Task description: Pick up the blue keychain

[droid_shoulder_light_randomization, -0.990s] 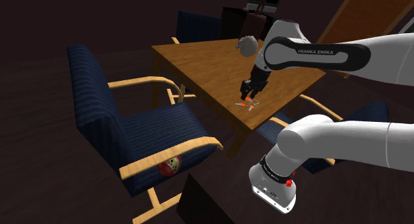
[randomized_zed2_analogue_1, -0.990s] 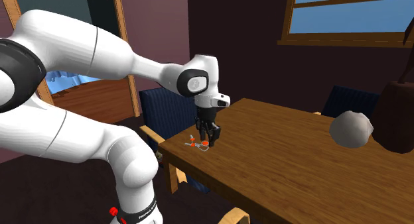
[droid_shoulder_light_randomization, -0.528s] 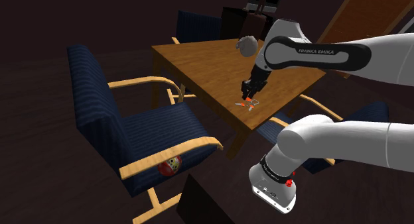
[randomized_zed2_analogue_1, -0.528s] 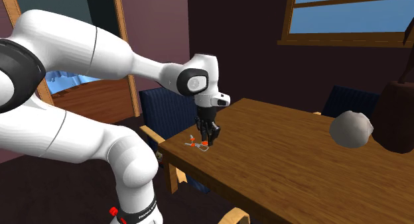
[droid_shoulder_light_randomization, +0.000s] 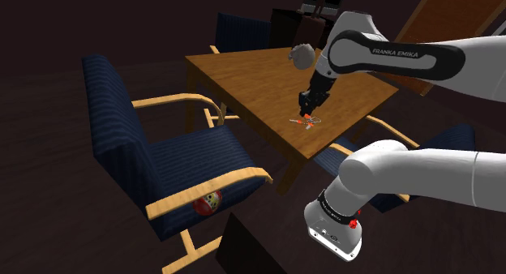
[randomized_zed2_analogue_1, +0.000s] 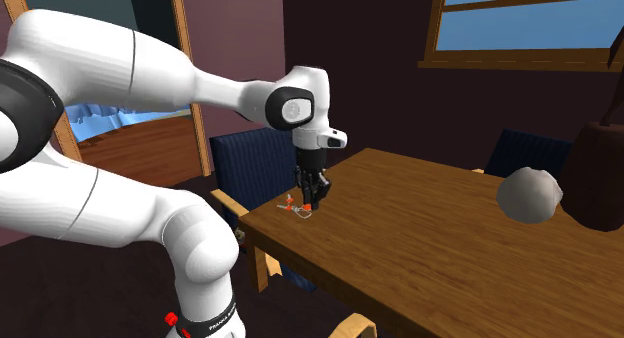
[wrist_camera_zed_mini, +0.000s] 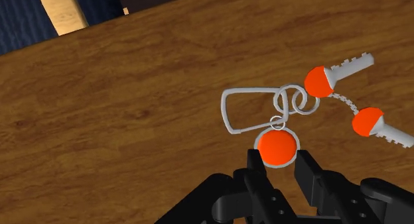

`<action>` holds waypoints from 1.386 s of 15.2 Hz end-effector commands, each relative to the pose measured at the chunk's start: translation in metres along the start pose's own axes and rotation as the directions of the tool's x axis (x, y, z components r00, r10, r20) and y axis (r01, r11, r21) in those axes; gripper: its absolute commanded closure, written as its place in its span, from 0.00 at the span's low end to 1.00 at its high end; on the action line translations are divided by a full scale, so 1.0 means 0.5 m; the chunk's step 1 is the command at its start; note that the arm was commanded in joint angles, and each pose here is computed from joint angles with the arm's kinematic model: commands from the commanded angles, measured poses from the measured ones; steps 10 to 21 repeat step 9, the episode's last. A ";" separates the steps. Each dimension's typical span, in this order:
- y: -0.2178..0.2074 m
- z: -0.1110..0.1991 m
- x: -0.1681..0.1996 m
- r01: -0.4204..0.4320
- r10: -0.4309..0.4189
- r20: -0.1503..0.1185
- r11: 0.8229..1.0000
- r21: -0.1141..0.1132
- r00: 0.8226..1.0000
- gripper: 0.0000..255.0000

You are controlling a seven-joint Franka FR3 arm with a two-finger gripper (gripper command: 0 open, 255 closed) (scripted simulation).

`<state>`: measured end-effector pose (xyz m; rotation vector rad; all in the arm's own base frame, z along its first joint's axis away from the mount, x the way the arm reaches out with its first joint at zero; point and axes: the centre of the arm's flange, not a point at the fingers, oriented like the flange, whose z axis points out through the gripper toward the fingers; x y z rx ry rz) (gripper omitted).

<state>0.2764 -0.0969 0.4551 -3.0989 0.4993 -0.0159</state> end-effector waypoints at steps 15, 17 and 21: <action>0.002 -0.085 0.001 0.000 0.000 0.001 1.000 0.000 1.000 1.00; 0.002 -0.085 0.001 0.000 0.000 0.001 1.000 0.000 1.000 1.00; 0.002 -0.085 0.001 0.000 0.000 0.001 1.000 0.000 1.000 1.00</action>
